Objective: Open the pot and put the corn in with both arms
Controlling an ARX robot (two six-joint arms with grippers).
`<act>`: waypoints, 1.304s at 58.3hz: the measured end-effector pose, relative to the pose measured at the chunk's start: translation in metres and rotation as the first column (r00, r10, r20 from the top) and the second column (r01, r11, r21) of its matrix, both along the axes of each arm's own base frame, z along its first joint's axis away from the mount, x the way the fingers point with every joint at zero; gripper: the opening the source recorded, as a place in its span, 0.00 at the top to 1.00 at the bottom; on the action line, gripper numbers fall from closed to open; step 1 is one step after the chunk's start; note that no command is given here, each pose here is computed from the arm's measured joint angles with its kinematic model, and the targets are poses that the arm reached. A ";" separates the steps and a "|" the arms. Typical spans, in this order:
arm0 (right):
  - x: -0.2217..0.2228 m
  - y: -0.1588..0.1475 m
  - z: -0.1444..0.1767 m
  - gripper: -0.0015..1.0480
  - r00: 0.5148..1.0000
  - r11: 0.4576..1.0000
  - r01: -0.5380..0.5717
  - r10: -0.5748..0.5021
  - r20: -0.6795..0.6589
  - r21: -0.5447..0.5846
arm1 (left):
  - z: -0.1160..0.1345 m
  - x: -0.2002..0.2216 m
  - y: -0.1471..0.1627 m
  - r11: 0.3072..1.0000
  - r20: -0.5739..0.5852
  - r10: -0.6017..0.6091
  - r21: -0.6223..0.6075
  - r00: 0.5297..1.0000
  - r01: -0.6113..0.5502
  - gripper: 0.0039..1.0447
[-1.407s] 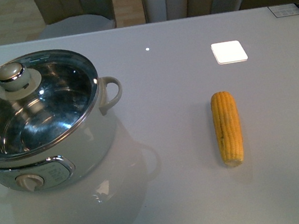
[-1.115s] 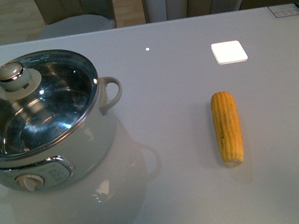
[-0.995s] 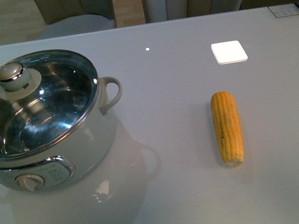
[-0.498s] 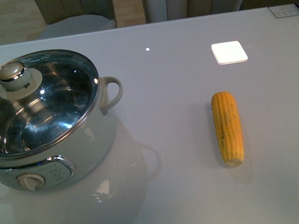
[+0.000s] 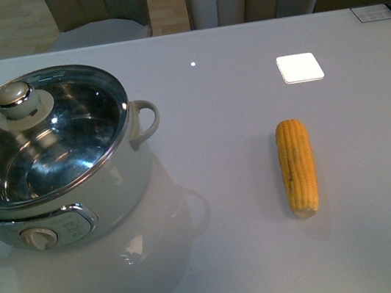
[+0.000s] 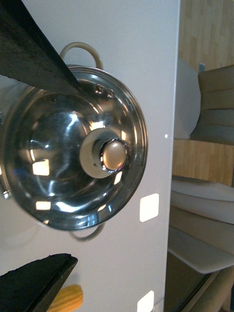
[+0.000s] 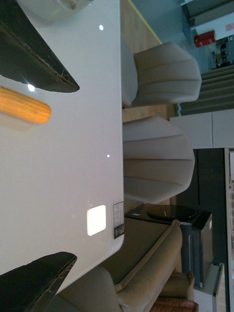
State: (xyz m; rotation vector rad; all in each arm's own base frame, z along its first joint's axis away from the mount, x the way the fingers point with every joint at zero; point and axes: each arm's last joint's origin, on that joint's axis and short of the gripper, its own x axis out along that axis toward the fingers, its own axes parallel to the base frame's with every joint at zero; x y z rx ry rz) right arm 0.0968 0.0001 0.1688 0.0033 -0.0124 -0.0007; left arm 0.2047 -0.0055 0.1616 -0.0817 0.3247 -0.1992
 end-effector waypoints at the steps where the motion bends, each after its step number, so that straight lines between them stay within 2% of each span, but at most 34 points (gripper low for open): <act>1: 0.000 0.000 0.000 0.08 1.000 1.000 0.000 0.000 0.000 0.000 | -0.001 0.003 0.000 1.000 0.001 0.001 0.003 1.000 -0.001 0.06; 16: 0.000 0.000 0.000 0.08 1.000 1.000 0.000 0.000 0.000 0.000 | -0.046 0.062 -0.003 0.999 -0.052 0.020 0.030 0.998 -0.019 0.06; 25: 0.000 0.000 0.000 0.08 1.000 1.000 0.000 0.000 0.000 0.000 | -0.063 0.084 -0.010 0.999 -0.074 0.014 0.042 0.997 -0.011 0.06; 37: 0.000 0.000 0.000 0.08 1.000 1.000 0.000 0.000 0.000 0.000 | -0.068 0.111 -0.016 0.997 -0.046 0.008 0.076 0.999 -0.004 0.06; 50: 0.000 0.000 0.000 0.08 1.000 1.000 0.000 0.000 0.000 0.000 | -0.085 0.131 -0.022 0.994 -0.062 0.007 0.112 0.998 0.000 0.06; 71: 0.000 0.000 0.000 0.08 1.000 1.000 0.000 0.000 0.000 0.000 | -0.097 0.137 -0.029 0.988 -0.071 -0.004 0.152 0.997 0.015 0.07; 76: 0.000 0.000 0.000 0.08 1.000 1.000 0.000 0.000 0.000 0.000 | -0.098 0.137 -0.030 0.988 -0.072 -0.005 0.151 0.997 0.016 0.17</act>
